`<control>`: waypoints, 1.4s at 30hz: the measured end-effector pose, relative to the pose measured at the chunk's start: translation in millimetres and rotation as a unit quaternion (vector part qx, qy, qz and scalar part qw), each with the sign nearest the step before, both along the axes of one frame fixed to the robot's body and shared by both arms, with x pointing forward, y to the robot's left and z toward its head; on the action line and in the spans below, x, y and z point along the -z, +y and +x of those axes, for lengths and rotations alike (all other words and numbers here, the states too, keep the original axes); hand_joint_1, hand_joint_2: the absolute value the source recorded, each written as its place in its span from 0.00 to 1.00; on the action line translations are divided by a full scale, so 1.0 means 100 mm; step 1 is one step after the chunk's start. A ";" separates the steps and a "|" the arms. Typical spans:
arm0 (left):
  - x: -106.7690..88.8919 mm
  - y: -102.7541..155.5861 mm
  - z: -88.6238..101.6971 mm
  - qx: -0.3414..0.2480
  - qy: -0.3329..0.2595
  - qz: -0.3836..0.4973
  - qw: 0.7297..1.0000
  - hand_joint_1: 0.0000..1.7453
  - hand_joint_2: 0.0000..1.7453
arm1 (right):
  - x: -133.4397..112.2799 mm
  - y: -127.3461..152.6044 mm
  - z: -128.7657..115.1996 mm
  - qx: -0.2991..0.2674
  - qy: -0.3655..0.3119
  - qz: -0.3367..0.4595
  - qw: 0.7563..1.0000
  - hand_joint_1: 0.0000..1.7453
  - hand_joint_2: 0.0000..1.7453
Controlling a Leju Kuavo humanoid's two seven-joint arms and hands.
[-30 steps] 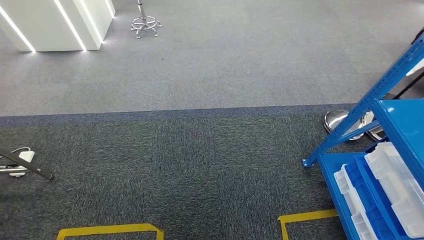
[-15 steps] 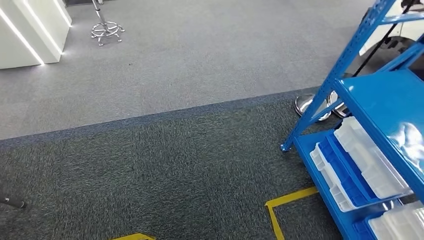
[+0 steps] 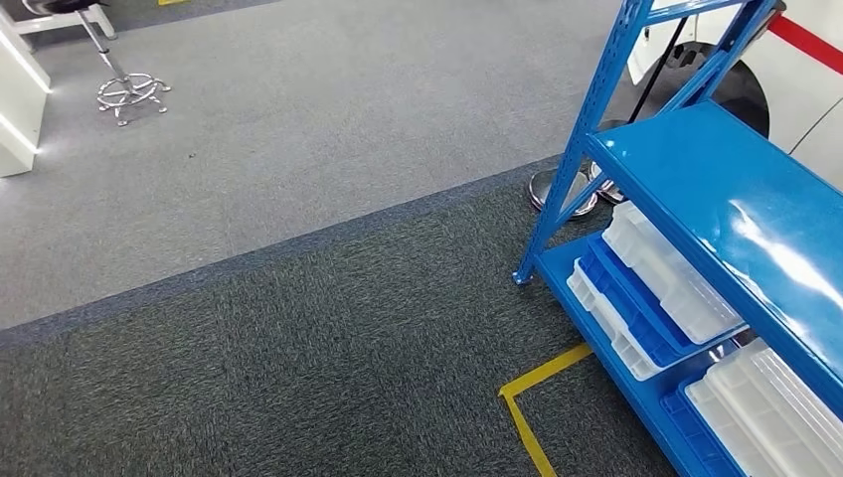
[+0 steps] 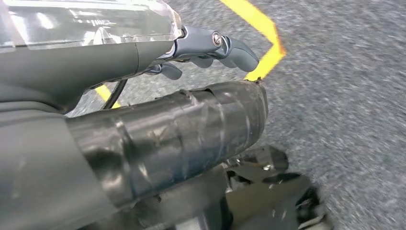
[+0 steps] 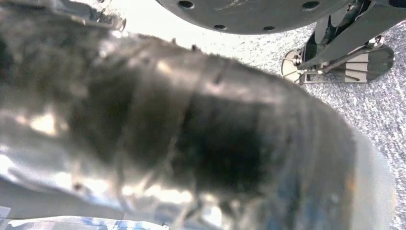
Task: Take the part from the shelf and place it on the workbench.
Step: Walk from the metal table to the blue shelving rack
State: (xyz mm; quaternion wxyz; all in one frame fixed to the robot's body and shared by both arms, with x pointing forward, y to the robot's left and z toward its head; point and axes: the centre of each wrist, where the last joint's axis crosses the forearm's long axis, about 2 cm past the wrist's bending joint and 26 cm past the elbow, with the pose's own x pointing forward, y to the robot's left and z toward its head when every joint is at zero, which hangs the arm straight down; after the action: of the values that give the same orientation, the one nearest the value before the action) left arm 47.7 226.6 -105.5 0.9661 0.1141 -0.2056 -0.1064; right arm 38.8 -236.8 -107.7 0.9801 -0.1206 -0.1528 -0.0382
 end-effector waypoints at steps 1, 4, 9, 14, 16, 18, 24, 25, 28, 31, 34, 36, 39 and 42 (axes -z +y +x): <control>0.00 0.00 0.00 0.001 0.000 -0.001 1.000 0.00 0.00 | 0.00 0.00 0.00 -0.001 0.000 0.000 1.000 0.00 0.00; 0.00 0.00 0.02 0.002 -0.003 -0.002 1.000 0.00 0.00 | 0.00 -0.01 -0.02 -0.003 0.002 -0.001 1.000 0.00 0.00; 0.00 0.00 0.00 0.003 -0.002 -0.002 1.000 0.00 0.00 | 0.00 -0.02 0.00 -0.004 -0.001 0.002 1.000 0.00 0.00; 0.00 0.01 0.02 0.003 -0.005 -0.002 1.000 0.00 0.00 | 0.00 -0.03 0.00 -0.004 0.000 0.003 1.000 0.00 0.00; 0.00 0.01 0.03 0.002 -0.006 -0.002 1.000 0.00 0.00 | 0.00 -0.03 0.01 -0.004 -0.002 0.003 1.000 0.00 0.00; 0.00 0.01 0.04 0.002 -0.008 -0.002 1.000 0.00 0.00 | 0.00 -0.03 0.01 -0.004 -0.001 0.003 1.000 0.00 0.00; 0.00 0.01 0.02 0.002 -0.005 -0.002 1.000 0.00 0.00 | 0.00 -0.03 0.02 -0.004 -0.003 0.003 1.000 0.00 0.00; 0.00 0.01 0.02 0.002 -0.003 -0.002 1.000 0.00 0.00 | 0.00 -0.03 0.02 -0.004 -0.002 0.003 1.000 0.00 0.00; 0.00 0.02 0.01 0.001 -0.001 -0.001 1.000 0.00 0.00 | 0.00 -0.02 0.01 -0.004 -0.001 0.003 1.000 0.00 0.00; 0.00 0.02 0.01 0.001 -0.001 0.000 1.000 0.00 0.00 | 0.00 -0.02 0.02 -0.004 -0.002 0.004 1.000 0.00 0.00; 0.00 0.02 0.03 -0.001 -0.004 -0.001 1.000 0.00 0.00 | 0.00 -0.02 0.00 -0.004 0.000 0.004 1.000 0.00 0.00; 0.00 0.02 0.03 -0.001 -0.004 -0.002 1.000 0.00 0.00 | 0.00 -0.02 -0.01 -0.004 0.000 0.004 1.000 0.00 0.00; 0.00 0.02 0.01 -0.001 -0.003 -0.002 1.000 0.00 0.00 | 0.00 -0.02 0.01 -0.004 -0.001 0.004 1.000 0.00 0.00; 0.00 0.02 0.01 -0.001 -0.003 -0.002 1.000 0.00 0.00 | 0.00 -0.02 0.00 -0.004 0.000 0.004 1.000 0.00 0.00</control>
State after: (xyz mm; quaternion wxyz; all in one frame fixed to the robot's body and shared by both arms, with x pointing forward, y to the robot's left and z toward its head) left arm 48.7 229.0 -105.7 0.9658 0.1127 -0.2089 -0.1044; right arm 38.8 -239.0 -108.1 0.9806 -0.1164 -0.1536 -0.0348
